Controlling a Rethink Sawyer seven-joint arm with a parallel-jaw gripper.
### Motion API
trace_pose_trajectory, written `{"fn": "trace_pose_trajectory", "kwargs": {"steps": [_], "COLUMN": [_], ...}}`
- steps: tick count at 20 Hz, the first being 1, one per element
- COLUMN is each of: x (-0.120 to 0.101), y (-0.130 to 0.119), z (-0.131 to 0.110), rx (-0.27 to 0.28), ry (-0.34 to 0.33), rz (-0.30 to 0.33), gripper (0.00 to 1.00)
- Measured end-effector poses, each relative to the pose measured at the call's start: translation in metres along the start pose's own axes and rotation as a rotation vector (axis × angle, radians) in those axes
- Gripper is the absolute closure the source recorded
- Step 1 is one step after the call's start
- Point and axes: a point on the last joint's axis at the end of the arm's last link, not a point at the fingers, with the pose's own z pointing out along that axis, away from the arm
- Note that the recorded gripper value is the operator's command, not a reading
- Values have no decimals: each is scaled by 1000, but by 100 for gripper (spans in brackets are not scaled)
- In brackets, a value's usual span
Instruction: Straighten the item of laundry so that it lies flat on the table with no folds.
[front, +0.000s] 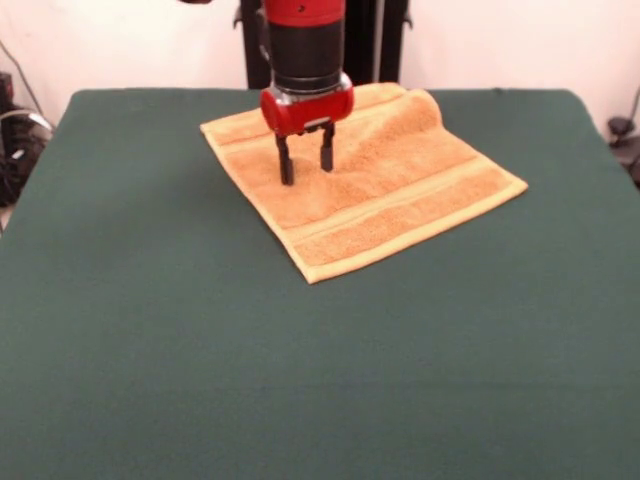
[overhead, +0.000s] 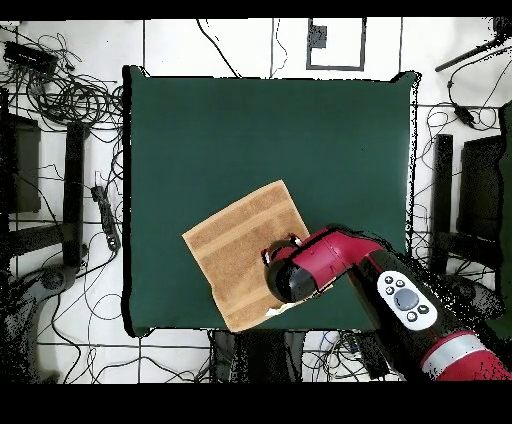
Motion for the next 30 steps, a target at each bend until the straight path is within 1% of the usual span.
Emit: {"fn": "trace_pose_trajectory", "kwargs": {"steps": [9, 14, 16, 18, 19, 25, 28, 30], "x": [-2, -5, -7, -7, -5, 4, 10, 11], "y": [0, 4, 9, 18, 25, 45, 54, 57], "z": [0, 0, 1, 2, 4, 8, 8, 7], "rx": [1, 3, 6, 14, 22, 49, 71, 80], "ry": [-4, -4, 0, 11, 21, 39, 19, 8], "rz": [-13, -25, -42, -75, -103, -181, -207, -210], "gripper": [0, 0, 0, 0, 0, 0, 0, 0]}}
